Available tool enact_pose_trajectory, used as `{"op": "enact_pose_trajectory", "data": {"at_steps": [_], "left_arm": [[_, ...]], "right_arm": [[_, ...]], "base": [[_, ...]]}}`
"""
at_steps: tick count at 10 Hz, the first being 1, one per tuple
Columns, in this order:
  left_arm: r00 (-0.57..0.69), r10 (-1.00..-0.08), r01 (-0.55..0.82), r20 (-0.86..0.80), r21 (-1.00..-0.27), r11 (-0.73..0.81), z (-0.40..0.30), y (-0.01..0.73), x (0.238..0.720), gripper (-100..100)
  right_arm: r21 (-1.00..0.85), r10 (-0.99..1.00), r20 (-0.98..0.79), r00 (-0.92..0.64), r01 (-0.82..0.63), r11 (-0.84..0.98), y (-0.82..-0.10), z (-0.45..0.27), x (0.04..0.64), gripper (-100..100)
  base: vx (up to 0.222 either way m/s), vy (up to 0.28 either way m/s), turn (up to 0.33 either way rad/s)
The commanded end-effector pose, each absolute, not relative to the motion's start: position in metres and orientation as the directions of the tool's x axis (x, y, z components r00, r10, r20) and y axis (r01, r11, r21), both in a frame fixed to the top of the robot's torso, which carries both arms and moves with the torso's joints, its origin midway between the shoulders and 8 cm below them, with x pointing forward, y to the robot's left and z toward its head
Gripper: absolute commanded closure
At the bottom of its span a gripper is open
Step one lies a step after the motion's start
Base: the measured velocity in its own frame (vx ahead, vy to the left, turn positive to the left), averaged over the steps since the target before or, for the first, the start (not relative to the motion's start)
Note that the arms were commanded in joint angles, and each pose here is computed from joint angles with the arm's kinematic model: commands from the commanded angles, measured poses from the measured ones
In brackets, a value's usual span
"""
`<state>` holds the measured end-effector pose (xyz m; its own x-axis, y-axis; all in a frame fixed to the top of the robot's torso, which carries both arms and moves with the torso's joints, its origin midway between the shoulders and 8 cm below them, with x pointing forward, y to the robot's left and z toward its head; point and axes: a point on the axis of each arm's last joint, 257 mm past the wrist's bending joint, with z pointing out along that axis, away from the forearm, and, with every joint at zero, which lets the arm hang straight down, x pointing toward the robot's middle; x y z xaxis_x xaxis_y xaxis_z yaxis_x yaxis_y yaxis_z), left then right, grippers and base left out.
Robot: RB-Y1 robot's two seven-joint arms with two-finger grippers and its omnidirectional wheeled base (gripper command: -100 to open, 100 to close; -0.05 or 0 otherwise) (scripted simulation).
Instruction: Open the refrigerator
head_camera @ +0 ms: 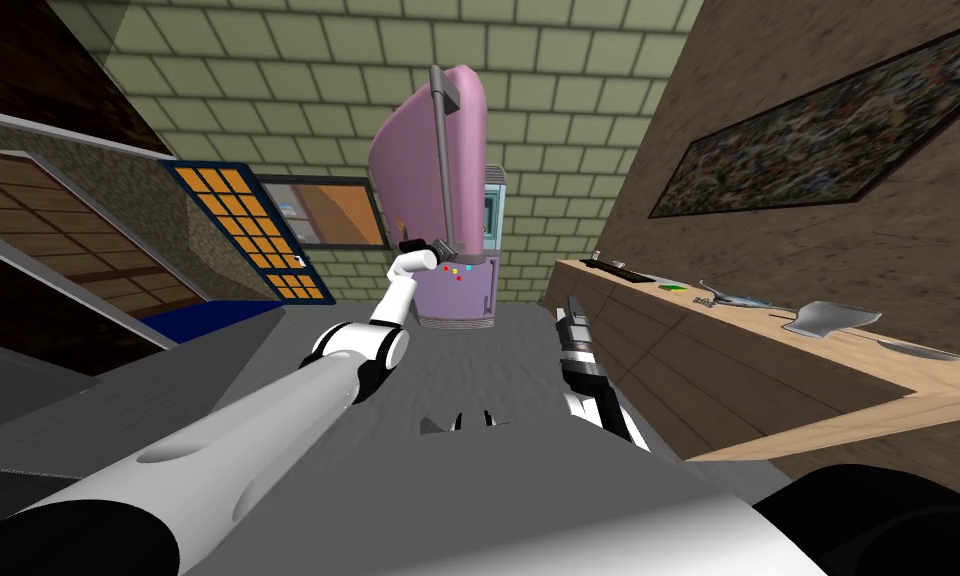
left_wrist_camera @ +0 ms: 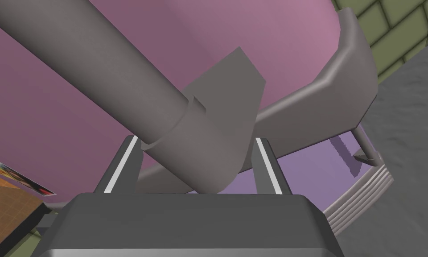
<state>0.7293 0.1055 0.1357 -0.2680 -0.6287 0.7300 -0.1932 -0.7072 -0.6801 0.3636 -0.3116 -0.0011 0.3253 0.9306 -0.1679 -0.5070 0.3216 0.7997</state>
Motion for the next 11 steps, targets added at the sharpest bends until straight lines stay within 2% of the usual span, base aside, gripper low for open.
{"op": "enact_pose_trajectory", "data": {"at_steps": [1, 11], "left_arm": [[-0.295, -0.618, -0.214, 0.729, -0.68, -0.701, 0.141, 0.087, 0.723, 100], [-0.377, -0.573, -0.292, 0.727, -0.681, -0.672, 0.146, 0.027, 0.698, 100]], "right_arm": [[0.8, 0.931, -0.168, 0.325, -0.507, 0.321, -0.312, -0.001, 0.364, 0], [0.8, 0.931, -0.168, 0.325, -0.507, 0.321, -0.312, -0.001, 0.364, 0]], "base": [[-0.097, 0.24, -0.042], [-0.071, 0.246, -0.04]]}}
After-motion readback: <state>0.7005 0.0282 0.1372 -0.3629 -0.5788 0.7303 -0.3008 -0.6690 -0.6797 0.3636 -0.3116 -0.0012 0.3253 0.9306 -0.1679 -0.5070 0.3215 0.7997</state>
